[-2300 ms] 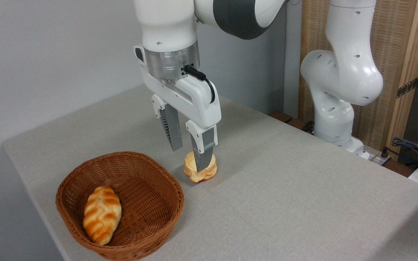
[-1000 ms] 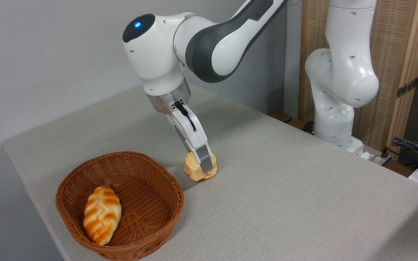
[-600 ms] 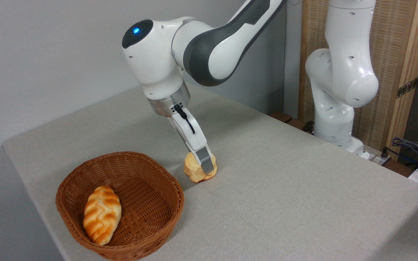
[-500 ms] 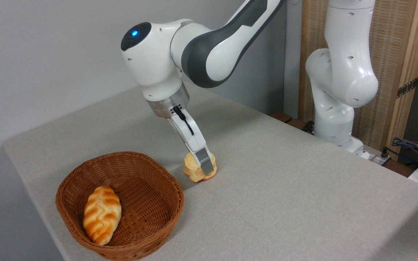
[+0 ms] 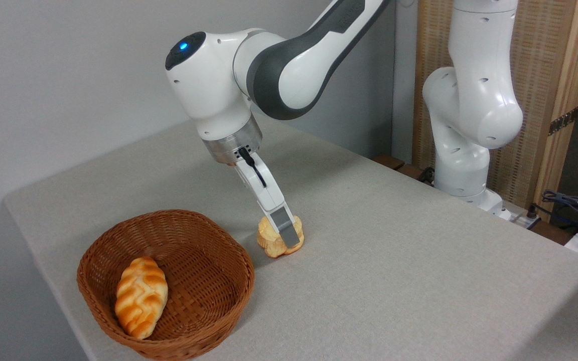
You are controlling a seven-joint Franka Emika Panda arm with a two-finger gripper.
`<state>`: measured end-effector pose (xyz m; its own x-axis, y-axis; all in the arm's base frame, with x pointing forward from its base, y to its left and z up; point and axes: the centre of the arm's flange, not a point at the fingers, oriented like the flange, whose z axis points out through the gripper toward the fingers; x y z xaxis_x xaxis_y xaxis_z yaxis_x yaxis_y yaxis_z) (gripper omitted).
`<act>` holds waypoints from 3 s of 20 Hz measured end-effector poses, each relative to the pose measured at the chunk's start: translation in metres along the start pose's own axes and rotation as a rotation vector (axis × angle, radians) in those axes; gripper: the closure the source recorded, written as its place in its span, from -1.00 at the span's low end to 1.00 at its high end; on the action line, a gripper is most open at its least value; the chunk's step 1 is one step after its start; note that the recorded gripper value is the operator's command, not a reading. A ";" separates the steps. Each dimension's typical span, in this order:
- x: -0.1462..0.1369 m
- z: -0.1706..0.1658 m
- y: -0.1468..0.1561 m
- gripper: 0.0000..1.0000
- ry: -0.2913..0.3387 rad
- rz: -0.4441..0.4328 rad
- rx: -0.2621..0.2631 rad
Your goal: Put bread into the basket
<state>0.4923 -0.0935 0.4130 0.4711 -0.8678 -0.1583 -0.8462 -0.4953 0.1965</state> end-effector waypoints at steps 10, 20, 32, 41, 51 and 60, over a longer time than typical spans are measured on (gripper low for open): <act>0.000 -0.004 0.000 0.37 0.005 0.001 0.006; -0.037 -0.082 -0.022 0.25 0.109 -0.061 0.086; -0.012 -0.106 -0.049 -1.00 0.287 -0.075 0.276; -0.010 -0.109 -0.052 -1.00 0.310 -0.080 0.297; -0.013 -0.111 -0.053 -1.00 0.314 -0.090 0.298; -0.045 -0.117 -0.063 -1.00 0.309 -0.166 0.261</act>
<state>0.5538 -0.0282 0.5213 0.6250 -0.7684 0.1376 -0.7684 -0.6366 -0.0650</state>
